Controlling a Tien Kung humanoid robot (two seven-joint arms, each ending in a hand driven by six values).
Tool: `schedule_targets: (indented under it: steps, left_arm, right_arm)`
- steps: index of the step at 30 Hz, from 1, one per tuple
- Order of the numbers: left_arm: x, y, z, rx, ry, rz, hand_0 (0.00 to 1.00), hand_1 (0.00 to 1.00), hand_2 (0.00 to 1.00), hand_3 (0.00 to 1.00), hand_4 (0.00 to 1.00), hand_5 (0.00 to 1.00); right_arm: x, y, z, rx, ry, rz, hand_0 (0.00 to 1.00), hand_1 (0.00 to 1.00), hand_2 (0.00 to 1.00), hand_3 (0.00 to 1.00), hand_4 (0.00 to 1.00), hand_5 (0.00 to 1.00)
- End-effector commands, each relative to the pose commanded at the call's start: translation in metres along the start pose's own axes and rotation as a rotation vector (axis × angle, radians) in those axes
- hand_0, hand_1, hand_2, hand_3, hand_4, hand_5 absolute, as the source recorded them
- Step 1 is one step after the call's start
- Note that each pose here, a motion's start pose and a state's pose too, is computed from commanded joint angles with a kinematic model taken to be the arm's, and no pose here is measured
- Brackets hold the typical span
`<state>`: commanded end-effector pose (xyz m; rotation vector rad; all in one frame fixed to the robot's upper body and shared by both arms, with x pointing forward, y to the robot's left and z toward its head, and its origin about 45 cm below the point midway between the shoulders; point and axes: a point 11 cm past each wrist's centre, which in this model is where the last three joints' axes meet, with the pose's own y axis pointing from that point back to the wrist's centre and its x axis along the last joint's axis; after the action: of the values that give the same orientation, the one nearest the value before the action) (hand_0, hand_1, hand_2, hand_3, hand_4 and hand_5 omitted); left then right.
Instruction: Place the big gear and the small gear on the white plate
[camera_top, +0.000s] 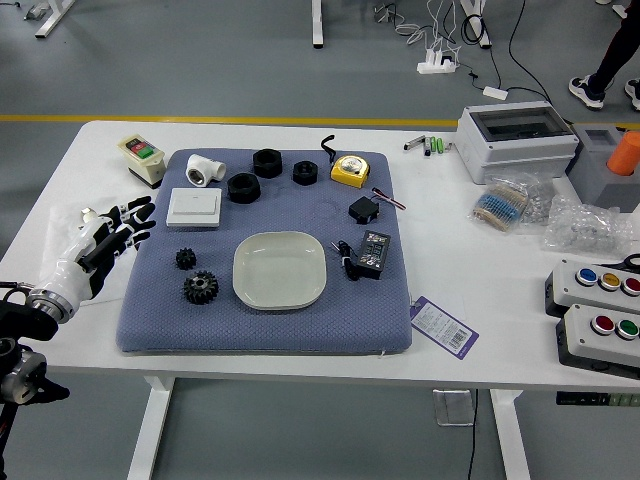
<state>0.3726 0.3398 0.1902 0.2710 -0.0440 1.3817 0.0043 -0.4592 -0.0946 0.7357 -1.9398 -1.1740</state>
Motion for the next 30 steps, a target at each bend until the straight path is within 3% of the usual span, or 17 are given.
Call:
schedule_targets:
  steps: [3, 4, 7, 9, 10, 15, 16, 21, 23, 30]
  left_arm:
    - [0.000, 0.000, 0.011, -0.040, -0.084, -0.034, 0.863, 0.878, 0.931, 0.898, 0.998, 0.681]
    - [-0.001, 0.000, 0.013, -0.046, -0.133, -0.046, 0.790, 0.819, 0.889, 0.878, 0.998, 0.302]
    - [-0.007, -0.001, 0.030, -0.103, -0.296, -0.112, 0.790, 0.819, 0.889, 0.878, 0.998, 0.302]
    - [-0.008, -0.002, 0.031, -0.101, -0.386, -0.125, 0.790, 0.819, 0.889, 0.878, 0.998, 0.302]
    - [-0.011, -0.003, 0.035, -0.113, -0.444, -0.143, 0.782, 0.812, 0.881, 0.871, 0.998, 0.238]
    - [-0.024, -0.007, 0.045, -0.142, -0.704, -0.206, 0.782, 0.812, 0.881, 0.871, 0.998, 0.238]
    - [-0.026, -0.008, 0.044, -0.140, -0.750, -0.215, 0.740, 0.734, 0.794, 0.834, 0.994, 0.158]
    - [-0.036, -0.014, 0.036, -0.103, -0.997, -0.264, 0.740, 0.734, 0.794, 0.834, 0.994, 0.158]
    - [-0.040, -0.015, 0.029, -0.076, -1.085, -0.282, 0.694, 0.682, 0.744, 0.824, 0.978, 0.141]
    - [-0.046, -0.017, 0.019, -0.051, -1.160, -0.303, 0.665, 0.652, 0.711, 0.815, 0.975, 0.149]
  right_arm:
    - [0.000, 0.000, 0.000, 0.000, -0.001, 0.000, 0.718, 0.722, 0.751, 0.605, 0.876, 0.728]
    - [0.000, 0.000, 0.000, 0.001, -0.001, 0.000, 0.717, 0.722, 0.751, 0.605, 0.876, 0.728]
    - [0.000, 0.000, -0.001, 0.002, -0.001, 0.000, 0.717, 0.722, 0.751, 0.605, 0.876, 0.728]
    - [0.000, 0.000, -0.001, 0.002, -0.001, 0.000, 0.717, 0.722, 0.751, 0.605, 0.876, 0.728]
    - [0.000, 0.000, -0.001, 0.002, -0.001, 0.000, 0.719, 0.722, 0.751, 0.605, 0.876, 0.728]
    - [0.000, 0.000, -0.002, 0.003, -0.003, 0.001, 0.719, 0.722, 0.751, 0.605, 0.876, 0.728]
    - [0.000, 0.000, -0.002, 0.004, -0.003, 0.001, 0.718, 0.722, 0.751, 0.605, 0.876, 0.728]
    - [0.000, 0.000, -0.003, 0.005, -0.002, 0.000, 0.718, 0.722, 0.751, 0.605, 0.876, 0.728]
    - [0.000, 0.000, -0.004, 0.006, -0.001, 0.001, 0.720, 0.722, 0.750, 0.604, 0.875, 0.727]
    - [0.000, 0.000, -0.004, 0.006, -0.001, 0.001, 0.720, 0.722, 0.750, 0.604, 0.875, 0.727]
